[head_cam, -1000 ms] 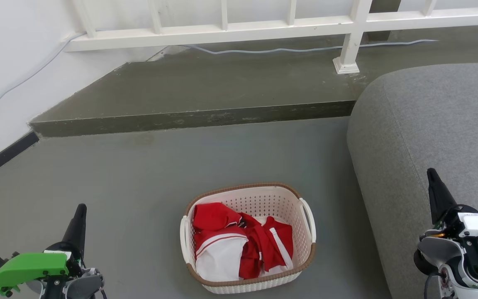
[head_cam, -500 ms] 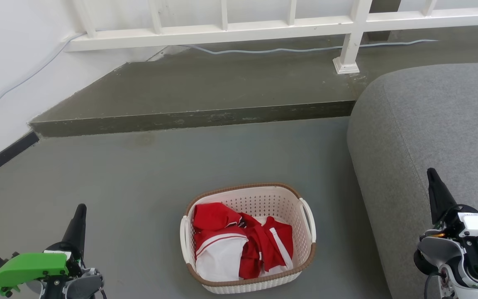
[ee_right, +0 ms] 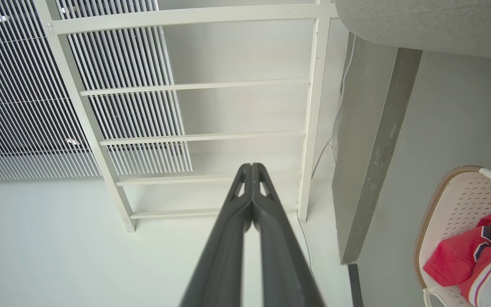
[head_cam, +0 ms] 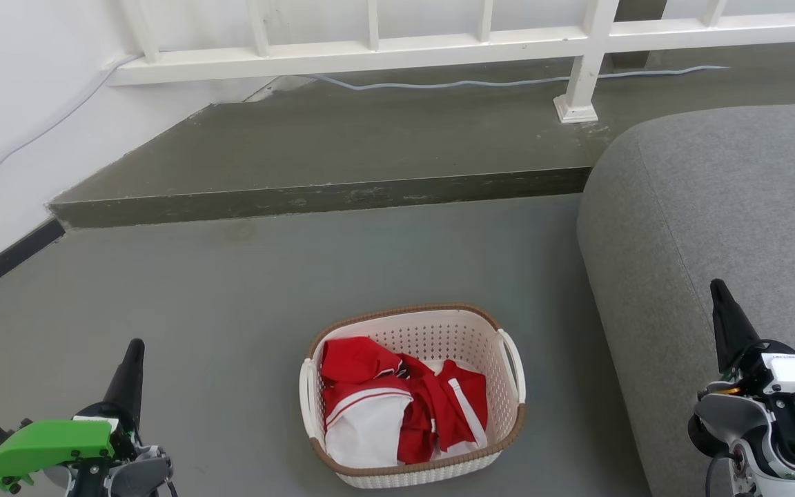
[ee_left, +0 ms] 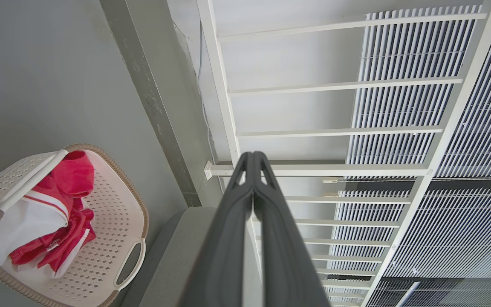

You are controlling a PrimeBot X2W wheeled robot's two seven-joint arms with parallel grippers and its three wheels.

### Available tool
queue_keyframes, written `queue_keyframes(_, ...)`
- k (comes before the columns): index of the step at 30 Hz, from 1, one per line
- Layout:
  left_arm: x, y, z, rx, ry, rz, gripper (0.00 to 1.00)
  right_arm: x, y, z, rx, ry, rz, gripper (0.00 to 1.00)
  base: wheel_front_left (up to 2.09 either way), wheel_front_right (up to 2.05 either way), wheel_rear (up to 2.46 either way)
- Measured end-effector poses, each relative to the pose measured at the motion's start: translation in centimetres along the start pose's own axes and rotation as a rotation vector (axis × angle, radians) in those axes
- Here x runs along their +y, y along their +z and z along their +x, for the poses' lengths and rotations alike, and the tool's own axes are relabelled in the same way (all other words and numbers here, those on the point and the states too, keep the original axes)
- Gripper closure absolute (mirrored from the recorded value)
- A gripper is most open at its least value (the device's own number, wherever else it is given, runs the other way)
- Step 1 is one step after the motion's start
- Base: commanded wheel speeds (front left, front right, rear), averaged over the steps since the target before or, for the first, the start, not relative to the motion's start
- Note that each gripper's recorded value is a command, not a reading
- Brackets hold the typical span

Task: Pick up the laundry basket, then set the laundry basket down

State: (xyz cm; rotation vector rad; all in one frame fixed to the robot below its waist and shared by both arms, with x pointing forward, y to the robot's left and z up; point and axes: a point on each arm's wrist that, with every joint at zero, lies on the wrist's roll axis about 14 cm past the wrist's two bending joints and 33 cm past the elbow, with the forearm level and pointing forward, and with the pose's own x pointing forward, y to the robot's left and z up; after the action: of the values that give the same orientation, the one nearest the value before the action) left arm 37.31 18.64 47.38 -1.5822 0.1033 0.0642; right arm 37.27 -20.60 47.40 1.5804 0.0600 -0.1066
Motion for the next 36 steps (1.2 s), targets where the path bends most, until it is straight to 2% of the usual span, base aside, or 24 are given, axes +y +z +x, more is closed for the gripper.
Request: queue_keyframes(36,0.03,0.04,0.00,0.000,0.001,-0.001,1.00,0.08,-0.01,0.01,0.000,0.002,0.000,1.00,0.00,0.00,0.00)
